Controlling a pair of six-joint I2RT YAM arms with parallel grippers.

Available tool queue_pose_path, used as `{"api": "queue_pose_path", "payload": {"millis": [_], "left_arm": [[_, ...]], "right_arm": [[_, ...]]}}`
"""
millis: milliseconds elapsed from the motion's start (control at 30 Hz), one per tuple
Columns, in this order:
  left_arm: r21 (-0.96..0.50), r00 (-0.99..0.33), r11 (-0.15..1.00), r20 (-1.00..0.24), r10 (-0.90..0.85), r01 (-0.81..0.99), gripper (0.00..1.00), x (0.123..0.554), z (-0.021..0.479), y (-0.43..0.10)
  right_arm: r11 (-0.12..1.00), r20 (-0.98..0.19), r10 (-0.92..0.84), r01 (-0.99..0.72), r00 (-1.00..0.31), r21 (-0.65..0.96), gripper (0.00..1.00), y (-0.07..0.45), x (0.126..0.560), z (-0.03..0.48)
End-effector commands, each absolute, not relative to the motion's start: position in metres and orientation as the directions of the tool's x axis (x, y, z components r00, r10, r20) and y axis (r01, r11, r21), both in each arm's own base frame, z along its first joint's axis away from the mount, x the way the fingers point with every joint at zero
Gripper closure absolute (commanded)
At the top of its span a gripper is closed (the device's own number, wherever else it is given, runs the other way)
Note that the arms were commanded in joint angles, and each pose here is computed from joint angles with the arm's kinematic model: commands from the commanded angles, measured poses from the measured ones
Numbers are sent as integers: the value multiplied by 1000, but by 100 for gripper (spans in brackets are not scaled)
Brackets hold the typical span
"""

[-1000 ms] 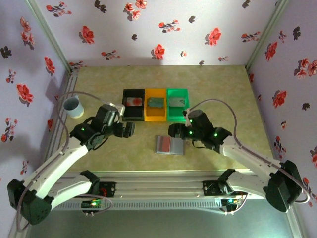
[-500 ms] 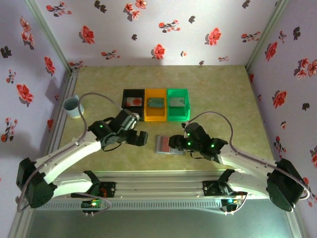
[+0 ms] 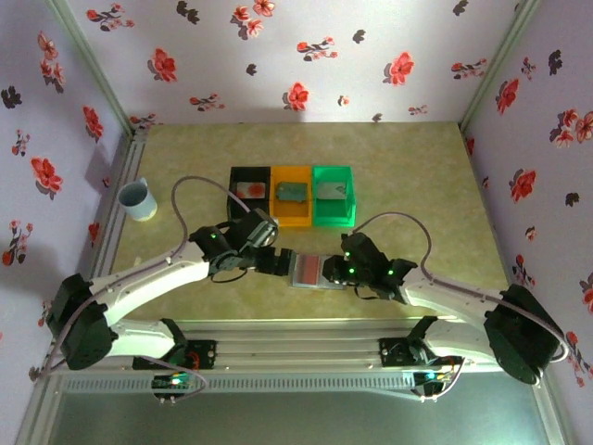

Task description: Take the credit cards out of the card holder

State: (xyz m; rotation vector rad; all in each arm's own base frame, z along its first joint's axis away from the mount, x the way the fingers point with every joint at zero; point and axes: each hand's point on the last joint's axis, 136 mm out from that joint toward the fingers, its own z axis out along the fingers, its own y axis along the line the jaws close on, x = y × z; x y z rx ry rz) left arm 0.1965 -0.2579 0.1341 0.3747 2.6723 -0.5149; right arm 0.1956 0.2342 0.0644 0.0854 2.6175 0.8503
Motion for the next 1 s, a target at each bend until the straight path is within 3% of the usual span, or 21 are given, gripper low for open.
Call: {"api": "queue_pose_path", "payload": {"millis": [0, 267, 400, 967], "left_arm": [[-370, -886, 874, -444, 131, 315, 0, 201, 141, -275], [-394, -894, 870, -434, 109, 297, 0, 206, 131, -287], [-409, -898, 868, -431, 89, 282, 0, 208, 128, -292], [-491, -926, 843, -376, 21, 219, 0, 209, 111, -314]], "right_arm": [[853, -360, 183, -34, -915, 521, 84, 224, 198, 52], [903, -384, 191, 9, -903, 429, 92, 205, 204, 38], [915, -382, 191, 23, -904, 402, 100, 200, 204, 31], [918, -347, 202, 54, -916, 392, 100, 193, 196, 7]]}}
